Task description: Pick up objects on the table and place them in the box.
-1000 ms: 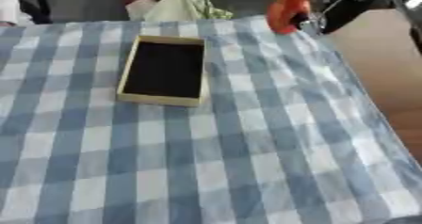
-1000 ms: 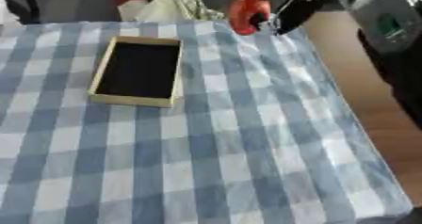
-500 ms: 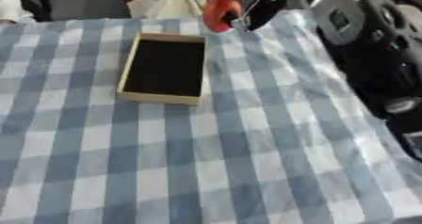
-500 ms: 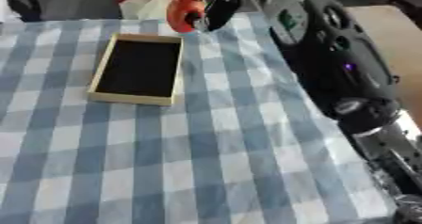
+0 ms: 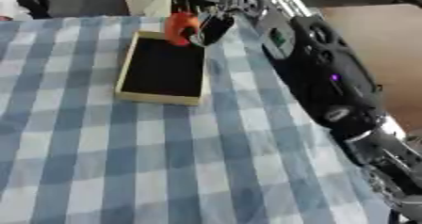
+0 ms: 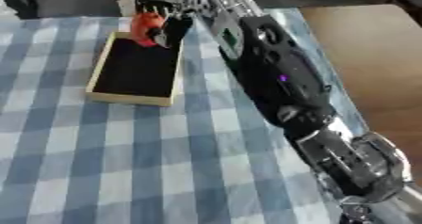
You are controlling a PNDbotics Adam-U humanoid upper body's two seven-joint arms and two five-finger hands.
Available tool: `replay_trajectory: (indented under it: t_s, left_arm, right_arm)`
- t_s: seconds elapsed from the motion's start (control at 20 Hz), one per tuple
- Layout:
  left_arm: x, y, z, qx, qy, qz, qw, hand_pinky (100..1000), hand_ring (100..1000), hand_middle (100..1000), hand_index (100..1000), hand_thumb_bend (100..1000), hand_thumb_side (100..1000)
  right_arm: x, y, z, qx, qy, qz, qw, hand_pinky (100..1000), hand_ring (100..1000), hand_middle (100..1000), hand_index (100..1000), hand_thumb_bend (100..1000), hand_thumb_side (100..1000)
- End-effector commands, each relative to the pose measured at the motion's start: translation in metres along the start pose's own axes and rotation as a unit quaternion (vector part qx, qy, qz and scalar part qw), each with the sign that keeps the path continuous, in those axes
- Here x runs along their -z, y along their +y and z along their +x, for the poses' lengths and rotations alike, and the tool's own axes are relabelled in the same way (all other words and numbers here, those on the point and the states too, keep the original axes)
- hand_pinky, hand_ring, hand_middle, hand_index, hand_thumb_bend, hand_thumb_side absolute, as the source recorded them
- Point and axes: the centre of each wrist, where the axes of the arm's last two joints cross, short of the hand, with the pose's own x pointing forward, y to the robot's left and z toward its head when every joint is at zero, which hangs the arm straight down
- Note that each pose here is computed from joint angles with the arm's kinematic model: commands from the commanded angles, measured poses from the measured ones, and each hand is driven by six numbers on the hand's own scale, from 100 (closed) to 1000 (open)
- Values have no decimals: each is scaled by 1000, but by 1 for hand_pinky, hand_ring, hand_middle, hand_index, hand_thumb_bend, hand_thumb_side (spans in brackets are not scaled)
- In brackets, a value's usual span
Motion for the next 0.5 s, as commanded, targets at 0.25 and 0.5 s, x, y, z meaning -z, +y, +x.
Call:
replay_trajectory:
  t_s: [0.25,0.5]
  left_arm:
    - [10,-3,8,-15,-22,0,1000,768,776,735,827,553,697]
    - [11,-4,9,-18,-24,0,1000,768,775,735,827,553,697]
  right_arm:
    - [18,7,3,-7,59,-31,998,649,628,551,719,100,100]
    - [24,17,1,-4,77,-39,996,649,628,552,720,100,100]
